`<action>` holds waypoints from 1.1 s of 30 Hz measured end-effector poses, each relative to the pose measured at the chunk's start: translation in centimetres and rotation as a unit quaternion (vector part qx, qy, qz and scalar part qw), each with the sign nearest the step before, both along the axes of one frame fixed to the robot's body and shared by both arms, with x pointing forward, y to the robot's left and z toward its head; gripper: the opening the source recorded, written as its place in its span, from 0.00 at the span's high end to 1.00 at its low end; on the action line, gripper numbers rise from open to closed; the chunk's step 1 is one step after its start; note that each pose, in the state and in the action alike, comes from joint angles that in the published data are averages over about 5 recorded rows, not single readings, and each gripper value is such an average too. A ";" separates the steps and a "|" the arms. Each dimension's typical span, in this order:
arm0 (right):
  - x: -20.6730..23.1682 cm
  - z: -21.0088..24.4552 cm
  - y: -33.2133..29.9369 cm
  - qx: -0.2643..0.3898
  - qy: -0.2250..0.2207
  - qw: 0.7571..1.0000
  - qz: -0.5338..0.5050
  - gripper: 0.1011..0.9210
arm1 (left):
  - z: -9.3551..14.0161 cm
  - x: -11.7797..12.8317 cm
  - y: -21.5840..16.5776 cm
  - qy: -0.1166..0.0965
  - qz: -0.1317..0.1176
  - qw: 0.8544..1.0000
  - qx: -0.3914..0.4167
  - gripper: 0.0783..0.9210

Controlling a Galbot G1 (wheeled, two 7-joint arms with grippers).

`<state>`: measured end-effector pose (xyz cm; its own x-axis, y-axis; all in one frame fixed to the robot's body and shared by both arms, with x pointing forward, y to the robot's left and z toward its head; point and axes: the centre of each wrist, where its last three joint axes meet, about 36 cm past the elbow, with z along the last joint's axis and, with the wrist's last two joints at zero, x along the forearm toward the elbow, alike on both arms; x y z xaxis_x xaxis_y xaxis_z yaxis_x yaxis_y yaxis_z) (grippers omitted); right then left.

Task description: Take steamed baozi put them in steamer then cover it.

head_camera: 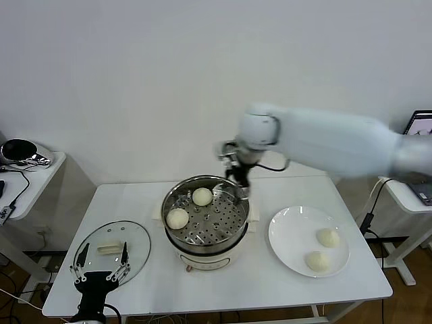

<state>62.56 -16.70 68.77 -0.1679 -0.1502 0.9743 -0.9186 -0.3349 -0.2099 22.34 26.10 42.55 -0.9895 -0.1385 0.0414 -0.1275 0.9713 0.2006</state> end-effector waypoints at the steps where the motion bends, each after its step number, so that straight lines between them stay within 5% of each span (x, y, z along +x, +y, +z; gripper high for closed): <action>1: -0.3 -0.2 -1.4 -0.003 0.001 1.000 -0.001 0.12 | 0.0 -0.1 0.0 0.000 0.000 1.000 0.001 0.12; 14: -4.7 -6.7 -14.2 -0.043 0.016 0.999 -0.017 0.12 | 0.0 -0.8 -0.3 0.007 0.003 1.000 0.006 0.12; 33: -7.4 -17.5 -18.9 -0.061 0.044 0.996 -0.044 0.12 | -0.1 -1.2 0.0 0.012 0.011 1.000 0.011 0.12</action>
